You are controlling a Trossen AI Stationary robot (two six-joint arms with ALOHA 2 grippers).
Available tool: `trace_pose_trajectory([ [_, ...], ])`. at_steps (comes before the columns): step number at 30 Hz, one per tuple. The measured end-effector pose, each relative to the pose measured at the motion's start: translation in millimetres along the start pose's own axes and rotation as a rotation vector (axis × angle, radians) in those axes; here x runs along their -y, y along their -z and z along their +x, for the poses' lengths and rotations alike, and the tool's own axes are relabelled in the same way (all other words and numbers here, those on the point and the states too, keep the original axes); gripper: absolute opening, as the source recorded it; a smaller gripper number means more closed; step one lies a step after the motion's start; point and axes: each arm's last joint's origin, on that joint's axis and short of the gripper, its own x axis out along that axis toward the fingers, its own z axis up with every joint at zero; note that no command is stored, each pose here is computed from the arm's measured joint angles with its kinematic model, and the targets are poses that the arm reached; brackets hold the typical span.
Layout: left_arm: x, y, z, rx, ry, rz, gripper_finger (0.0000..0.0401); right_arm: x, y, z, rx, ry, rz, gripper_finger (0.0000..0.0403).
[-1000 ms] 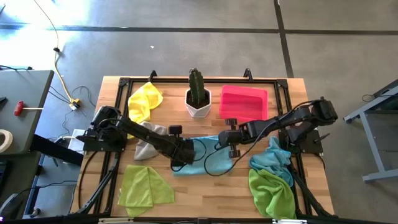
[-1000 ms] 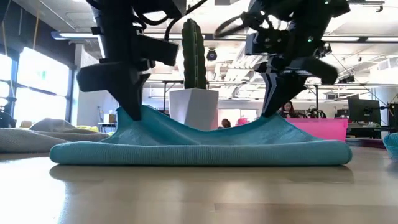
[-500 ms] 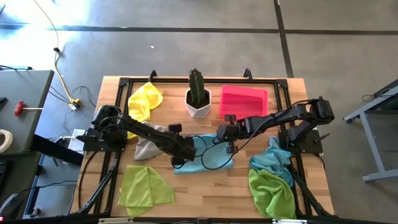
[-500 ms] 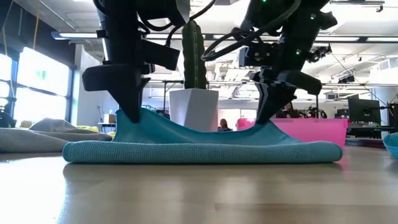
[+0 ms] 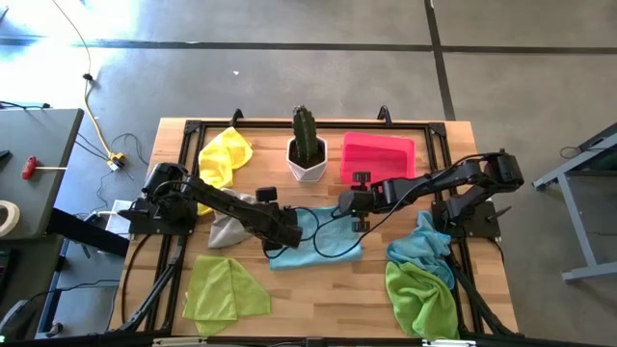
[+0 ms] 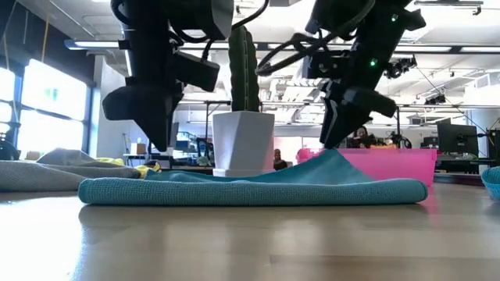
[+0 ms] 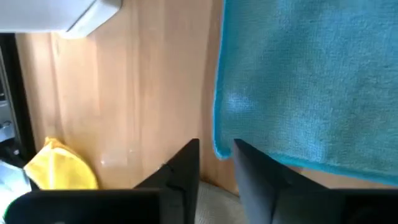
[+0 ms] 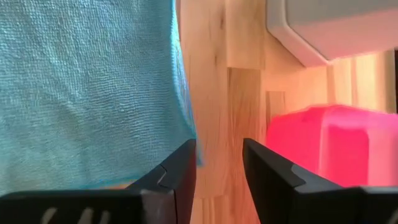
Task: Fold microfiber towels
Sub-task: Fold the blue towel
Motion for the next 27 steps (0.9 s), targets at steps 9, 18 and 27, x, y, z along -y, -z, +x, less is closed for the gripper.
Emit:
trace_pose_trajectory([
  [9,12.2,-1.7,-7.6,0.013,0.139,0.04,0.0121,4.5,4.3,-17.5,0.004,-0.068,0.198,0.0126],
  [18,43.6,8.0,3.1,0.138,0.261,0.286,0.0101,-16.9,6.0,-25.0,-0.021,-0.191,0.244,0.0126],
  [27,49.4,24.5,25.7,0.112,0.295,0.184,0.0078,-40.6,41.0,-8.5,0.022,-0.208,0.435,0.0126],
])
